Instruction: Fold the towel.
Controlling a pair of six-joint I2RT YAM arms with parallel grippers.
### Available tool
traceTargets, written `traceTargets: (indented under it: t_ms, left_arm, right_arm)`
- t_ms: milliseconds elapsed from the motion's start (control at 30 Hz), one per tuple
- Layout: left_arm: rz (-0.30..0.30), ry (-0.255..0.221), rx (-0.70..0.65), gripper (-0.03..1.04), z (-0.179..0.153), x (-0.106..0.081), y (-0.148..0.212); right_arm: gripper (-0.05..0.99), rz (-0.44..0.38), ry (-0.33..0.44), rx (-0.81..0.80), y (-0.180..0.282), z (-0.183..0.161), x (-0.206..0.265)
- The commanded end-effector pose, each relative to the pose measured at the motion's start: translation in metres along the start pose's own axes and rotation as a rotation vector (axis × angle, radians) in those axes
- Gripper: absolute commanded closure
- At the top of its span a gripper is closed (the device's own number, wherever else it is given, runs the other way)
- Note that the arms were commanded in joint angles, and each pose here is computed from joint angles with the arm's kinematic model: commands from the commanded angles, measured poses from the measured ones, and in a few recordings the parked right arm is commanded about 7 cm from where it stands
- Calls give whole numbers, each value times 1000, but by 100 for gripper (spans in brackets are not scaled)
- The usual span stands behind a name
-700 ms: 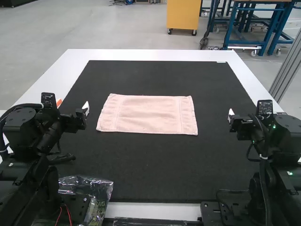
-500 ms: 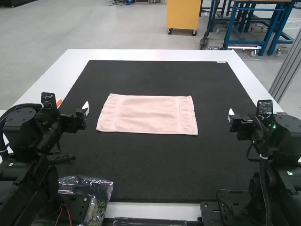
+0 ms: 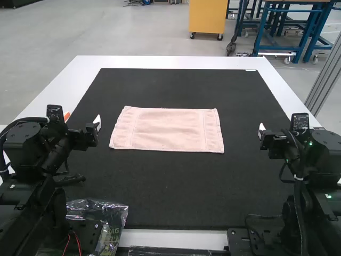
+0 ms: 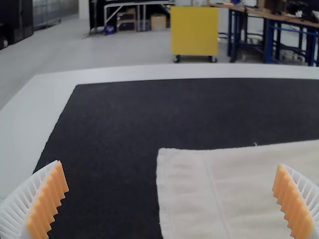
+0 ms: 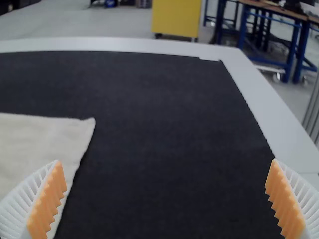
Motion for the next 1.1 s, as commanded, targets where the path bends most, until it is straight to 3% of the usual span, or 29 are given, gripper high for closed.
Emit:
traceTargets:
  t_ms: [0, 100, 133, 200, 233, 267, 333, 400, 467, 500, 533, 600, 733, 833, 933, 1067]
  left_arm:
    - [15, -12, -8, 4, 0, 3, 0]
    - [14, -22, -10, 4, 0, 2, 0]
    - [16, -61, -23, 4, 3, 2, 0]
    - [33, -242, -66, 5, 14, 5, 1]
    - [41, -266, -91, 5, 19, 6, 1]
    - [50, -272, -107, 5, 23, 7, 2]
    - [68, -280, -132, 5, 29, 9, 3]
    - [84, -302, -157, 5, 35, 11, 4]
    - [94, -358, -184, 5, 41, 12, 5]
    - [98, -364, -196, 5, 44, 12, 5]
    - [106, -358, -206, 5, 46, 13, 6]
    - [104, -296, -244, 6, 53, 14, 8]
    - [111, -304, -300, 6, 80, 17, 15]
    - [93, -291, -326, 5, 106, 18, 20]
    - [66, -206, -296, 5, 125, 22, 11]
    - [11, -34, -180, 5, 138, 29, -28]
  right_arm:
    - [1, 26, 7, 8, 0, -3, 4]
    - [1, 26, 9, 4, 0, -2, 4]
    - [1, 27, 10, 1, 0, -2, 4]
    - [1, 29, 25, -35, 0, 6, 4]
    - [1, 29, 50, -60, 1, 11, 5]
    - [1, 28, 104, -97, 1, 19, 5]
    - [2, 17, 309, -154, 3, 31, 7]
    - [3, 13, 368, -170, 3, 34, 8]
    - [3, -6, 435, -199, 4, 40, 6]
    - [3, -14, 437, -217, 5, 44, 6]
    - [3, -26, 424, -257, 7, 53, 5]
    - [3, -59, 407, -333, 12, 70, 3]
    - [3, -50, 354, -405, 24, 107, 8]
    - [3, -30, 265, -394, 23, 135, 11]
    - [3, -3, 148, -323, 5, 155, 14]
    - [3, 39, -27, -152, -38, 153, 17]
Point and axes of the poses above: each hand's point on the last joint's axis, 136 mm out from that joint toward the fingers, its own y axis back along the fingers, its own x axis along the line the jaws close on, z = x × y, the point moved 3 cm from there along y, back along the fingers, and after that the axes turned 12 degrees about -y, right-handed, at the moved point
